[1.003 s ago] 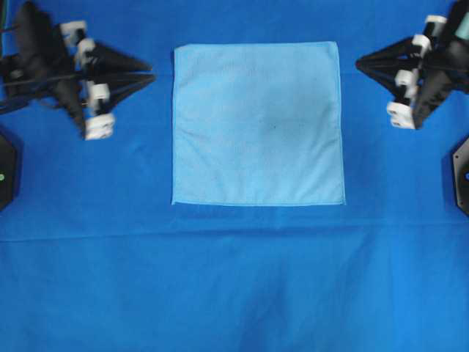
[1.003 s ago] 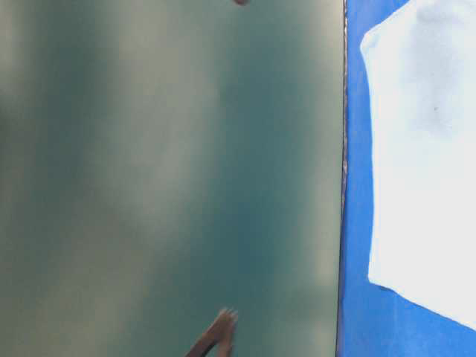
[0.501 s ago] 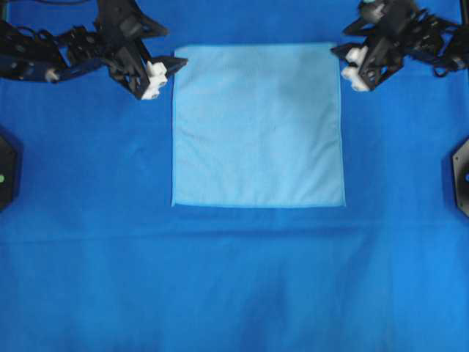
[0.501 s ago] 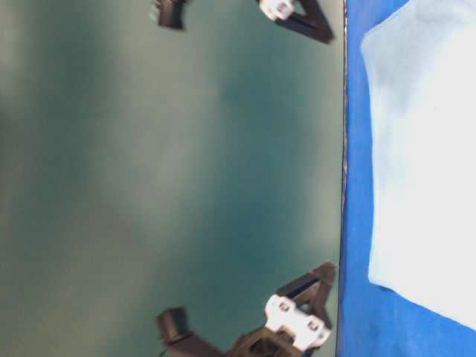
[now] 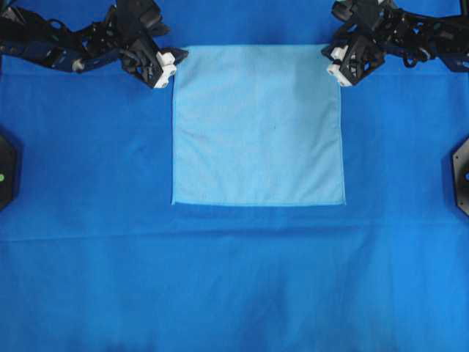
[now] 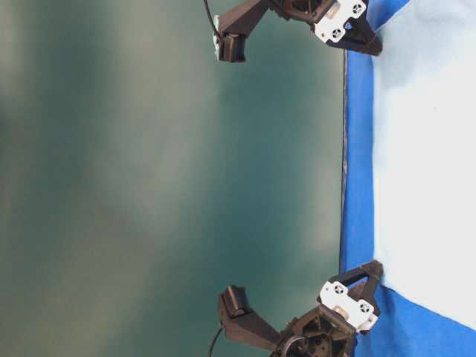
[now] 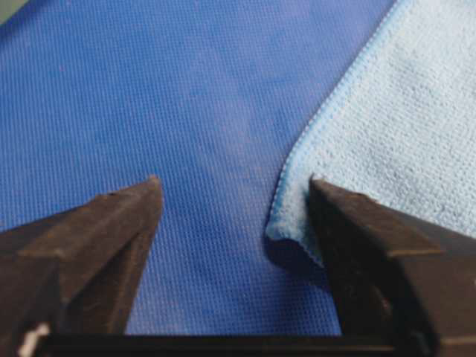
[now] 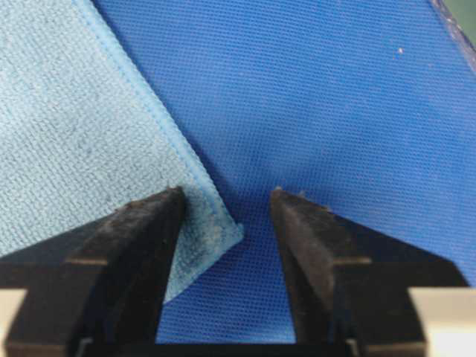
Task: Fold the light blue towel.
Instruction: 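Move both grippers to the towel's two far corners, then grasp the far corners of the light blue towel with both grippers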
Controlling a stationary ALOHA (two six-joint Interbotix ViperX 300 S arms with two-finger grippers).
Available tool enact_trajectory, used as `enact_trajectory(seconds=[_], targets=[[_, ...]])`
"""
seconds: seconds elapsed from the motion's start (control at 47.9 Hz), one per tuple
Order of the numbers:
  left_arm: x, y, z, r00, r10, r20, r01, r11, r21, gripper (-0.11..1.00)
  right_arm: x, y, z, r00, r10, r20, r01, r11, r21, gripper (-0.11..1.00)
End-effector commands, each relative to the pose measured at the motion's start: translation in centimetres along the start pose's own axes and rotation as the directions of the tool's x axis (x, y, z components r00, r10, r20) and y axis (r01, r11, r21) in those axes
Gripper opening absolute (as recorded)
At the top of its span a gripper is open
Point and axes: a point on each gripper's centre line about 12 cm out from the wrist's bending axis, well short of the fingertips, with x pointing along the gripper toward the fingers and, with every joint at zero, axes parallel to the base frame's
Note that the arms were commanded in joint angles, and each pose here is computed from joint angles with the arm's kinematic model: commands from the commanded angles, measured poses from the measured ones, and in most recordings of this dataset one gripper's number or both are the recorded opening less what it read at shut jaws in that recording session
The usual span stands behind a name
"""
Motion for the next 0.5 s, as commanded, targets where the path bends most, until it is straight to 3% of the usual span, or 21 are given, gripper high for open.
enact_trajectory(seconds=[0.0,0.209,0.292,0.48], targets=[[0.0,-0.3,0.6,1.000,-0.008,0.008,0.008,1.000,0.009,0.69,-0.2,-0.2,0.8,1.000,-0.004,0.029,0.004,1.000,-0.006,0.52],[0.1,-1.7,0.5,0.999,-0.036,-0.014,0.038,0.991,0.125,0.17,-0.3,0.0,0.1,1.000,0.000,0.012,0.000,1.000,-0.011,0.02],[0.1,-1.8,0.5,0.999,-0.039,-0.014,0.040,0.990,0.136,0.05,-0.3,0.1,-0.1,1.000,0.003,0.008,-0.003,1.000,-0.010,0.02],[-0.1,-1.8,1.0,0.999,-0.039,-0.002,0.038,0.987,0.159,0.04,-0.4,0.2,0.3,1.000,0.003,0.019,-0.003,1.000,0.006,0.02]])
